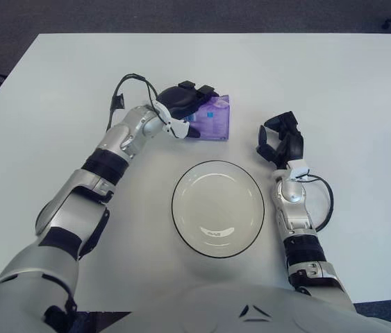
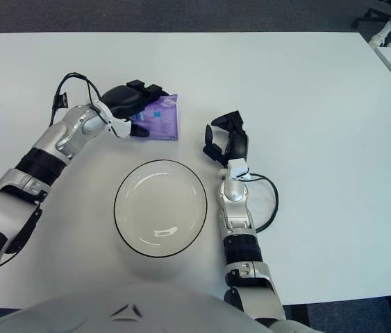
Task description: Put the tissue paper into the plate.
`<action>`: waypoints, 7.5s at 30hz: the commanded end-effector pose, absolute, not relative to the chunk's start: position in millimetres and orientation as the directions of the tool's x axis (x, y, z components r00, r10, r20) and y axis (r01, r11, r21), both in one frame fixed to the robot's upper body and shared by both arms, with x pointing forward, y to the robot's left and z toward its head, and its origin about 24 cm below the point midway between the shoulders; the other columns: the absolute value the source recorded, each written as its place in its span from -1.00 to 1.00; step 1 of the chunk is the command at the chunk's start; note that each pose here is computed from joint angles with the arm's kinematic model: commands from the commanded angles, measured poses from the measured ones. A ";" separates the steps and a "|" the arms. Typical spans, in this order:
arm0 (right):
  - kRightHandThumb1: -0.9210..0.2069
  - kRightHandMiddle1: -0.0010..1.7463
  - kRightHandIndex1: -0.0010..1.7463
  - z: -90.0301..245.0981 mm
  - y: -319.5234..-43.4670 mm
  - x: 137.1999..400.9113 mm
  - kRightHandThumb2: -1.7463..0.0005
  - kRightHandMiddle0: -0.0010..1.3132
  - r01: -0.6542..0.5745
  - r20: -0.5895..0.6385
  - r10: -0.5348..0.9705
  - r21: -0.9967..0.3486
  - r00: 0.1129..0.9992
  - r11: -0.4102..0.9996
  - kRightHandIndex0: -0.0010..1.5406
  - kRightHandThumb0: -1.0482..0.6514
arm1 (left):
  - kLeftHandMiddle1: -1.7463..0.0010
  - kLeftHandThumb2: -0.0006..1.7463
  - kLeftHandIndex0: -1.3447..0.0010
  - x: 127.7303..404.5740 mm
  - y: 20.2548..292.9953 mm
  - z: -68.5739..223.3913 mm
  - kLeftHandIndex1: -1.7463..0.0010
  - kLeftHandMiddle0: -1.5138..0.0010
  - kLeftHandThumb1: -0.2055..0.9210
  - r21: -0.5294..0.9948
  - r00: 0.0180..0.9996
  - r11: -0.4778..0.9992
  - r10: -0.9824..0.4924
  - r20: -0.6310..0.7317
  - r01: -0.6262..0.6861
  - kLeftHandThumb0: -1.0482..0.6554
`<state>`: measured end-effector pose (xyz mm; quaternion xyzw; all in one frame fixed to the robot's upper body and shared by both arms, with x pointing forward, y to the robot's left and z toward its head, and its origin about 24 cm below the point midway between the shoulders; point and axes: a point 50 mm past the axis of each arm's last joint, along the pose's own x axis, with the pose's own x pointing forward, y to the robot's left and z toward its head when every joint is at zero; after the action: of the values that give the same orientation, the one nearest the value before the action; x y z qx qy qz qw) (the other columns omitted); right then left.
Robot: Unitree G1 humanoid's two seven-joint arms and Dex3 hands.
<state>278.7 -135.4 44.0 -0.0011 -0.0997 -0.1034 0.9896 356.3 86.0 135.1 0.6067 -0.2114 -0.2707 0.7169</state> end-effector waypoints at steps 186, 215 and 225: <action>-0.47 1.00 0.59 -39.6 -137.9 234.5 -0.07 -0.42 0.247 -0.192 -0.241 0.002 0.951 0.969 -0.21 -0.23 | 1.00 -0.18 1.00 217.0 135.2 187.8 1.00 1.00 1.00 0.790 0.549 0.543 -0.768 0.330 0.286 -0.94; -0.47 1.00 0.57 -35.8 -139.1 237.0 -0.07 -0.43 0.201 -0.185 -0.203 -0.025 0.962 0.979 -0.19 -0.23 | -0.42 -0.24 0.65 247.6 187.0 99.6 -0.99 0.40 0.86 -0.003 0.784 0.886 0.412 0.464 -0.464 -0.19; -0.48 1.00 0.57 -34.2 -137.6 236.8 -0.06 -0.43 0.193 -0.186 -0.194 -0.026 0.963 0.981 -0.20 -0.23 | -0.53 -0.21 0.62 250.4 191.0 81.3 -1.00 0.25 0.80 0.032 0.804 0.867 0.446 0.393 -0.497 -0.19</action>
<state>281.2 -130.7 44.8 0.0131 -0.1091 -0.0848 0.9903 250.7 188.1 90.3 0.0576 -0.2134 0.2387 0.9456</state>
